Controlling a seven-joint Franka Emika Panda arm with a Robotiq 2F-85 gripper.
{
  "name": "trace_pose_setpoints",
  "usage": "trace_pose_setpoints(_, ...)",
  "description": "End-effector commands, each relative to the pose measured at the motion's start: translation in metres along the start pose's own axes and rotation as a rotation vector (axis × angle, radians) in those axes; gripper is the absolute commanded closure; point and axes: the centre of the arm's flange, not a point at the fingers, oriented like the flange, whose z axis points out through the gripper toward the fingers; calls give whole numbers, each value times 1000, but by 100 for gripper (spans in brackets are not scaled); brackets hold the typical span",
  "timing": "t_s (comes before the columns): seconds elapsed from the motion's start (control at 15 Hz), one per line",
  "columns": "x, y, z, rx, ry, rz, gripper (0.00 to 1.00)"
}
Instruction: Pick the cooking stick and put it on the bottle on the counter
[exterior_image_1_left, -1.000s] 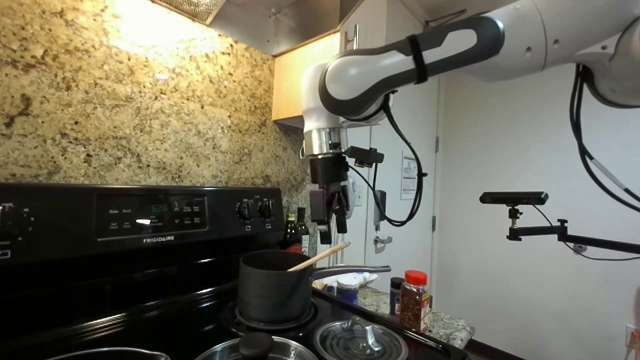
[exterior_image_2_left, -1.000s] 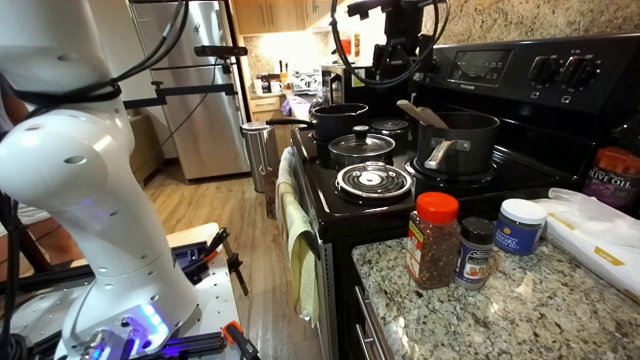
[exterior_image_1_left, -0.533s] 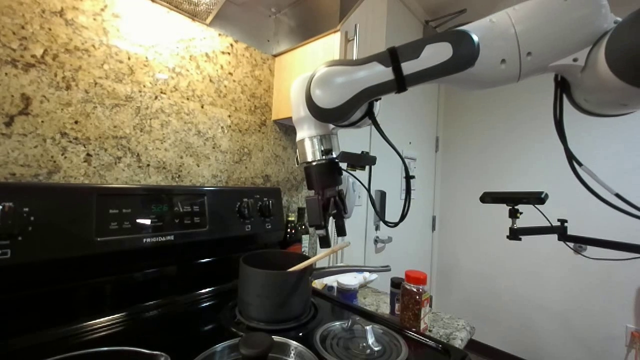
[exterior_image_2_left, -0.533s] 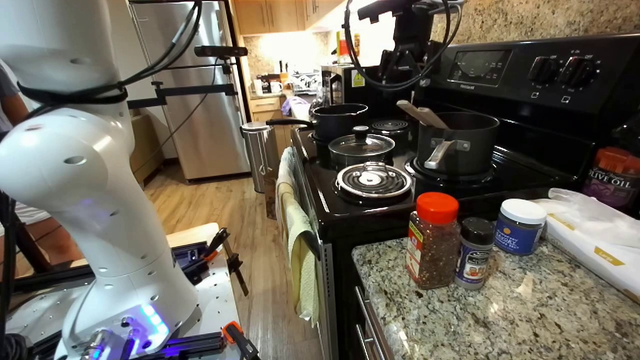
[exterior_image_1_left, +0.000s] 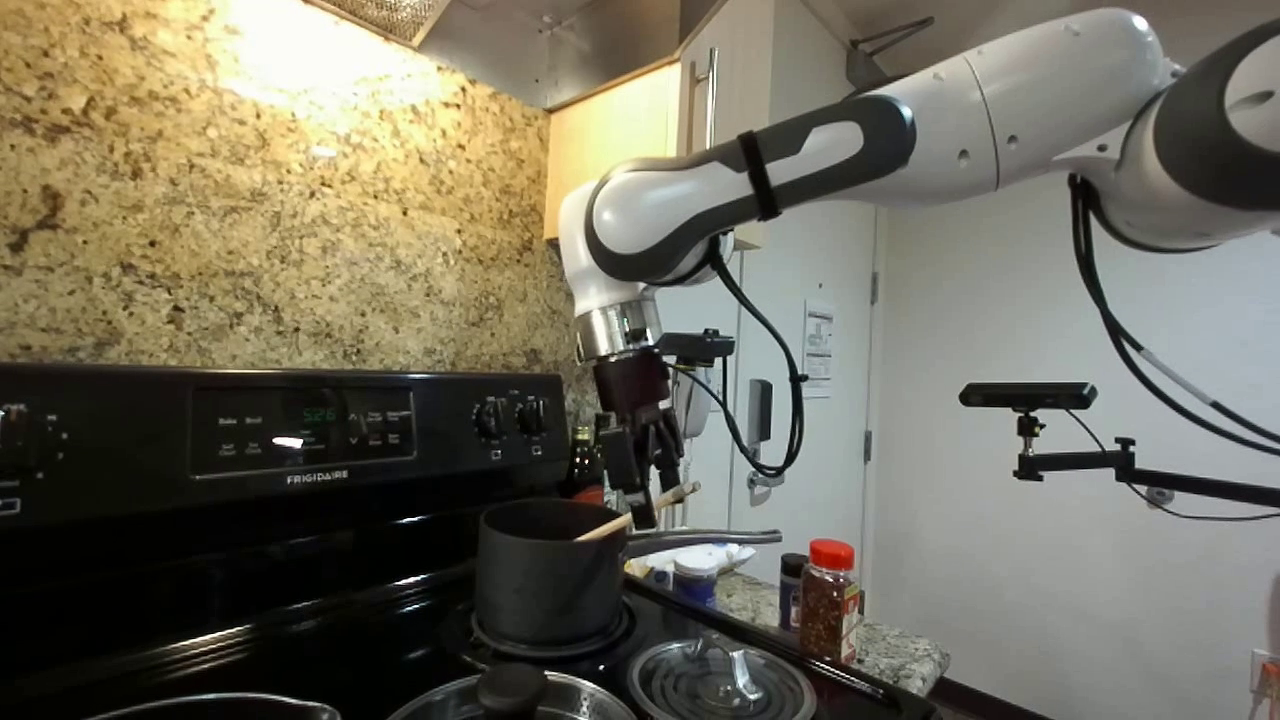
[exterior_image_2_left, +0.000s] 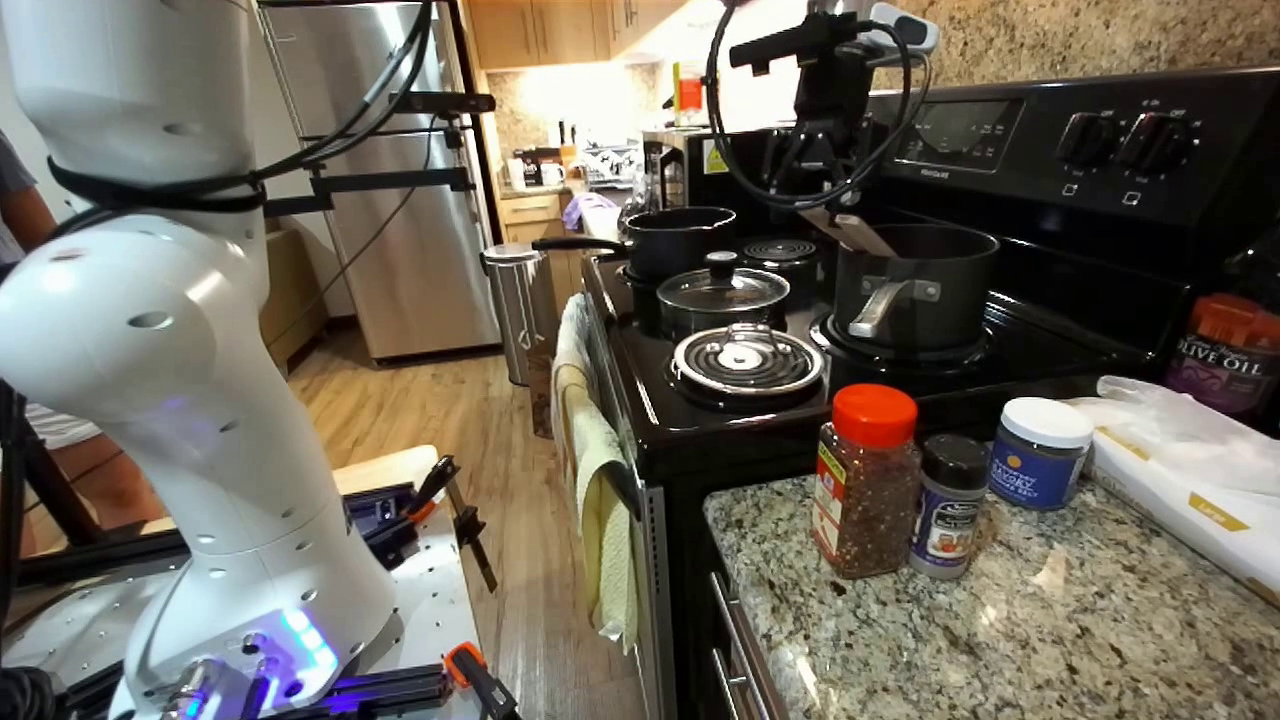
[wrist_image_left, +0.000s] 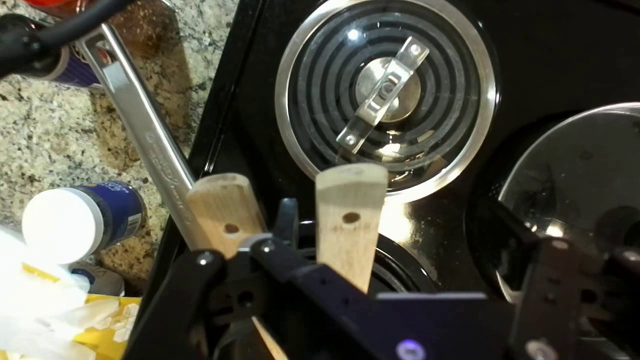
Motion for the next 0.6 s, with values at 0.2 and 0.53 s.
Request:
trace_pose_setpoints(0.2, 17, 1, 1, 1, -37, -34, 59)
trace_pose_setpoints(0.53, 16, 2, -2, -7, -48, -31, 92)
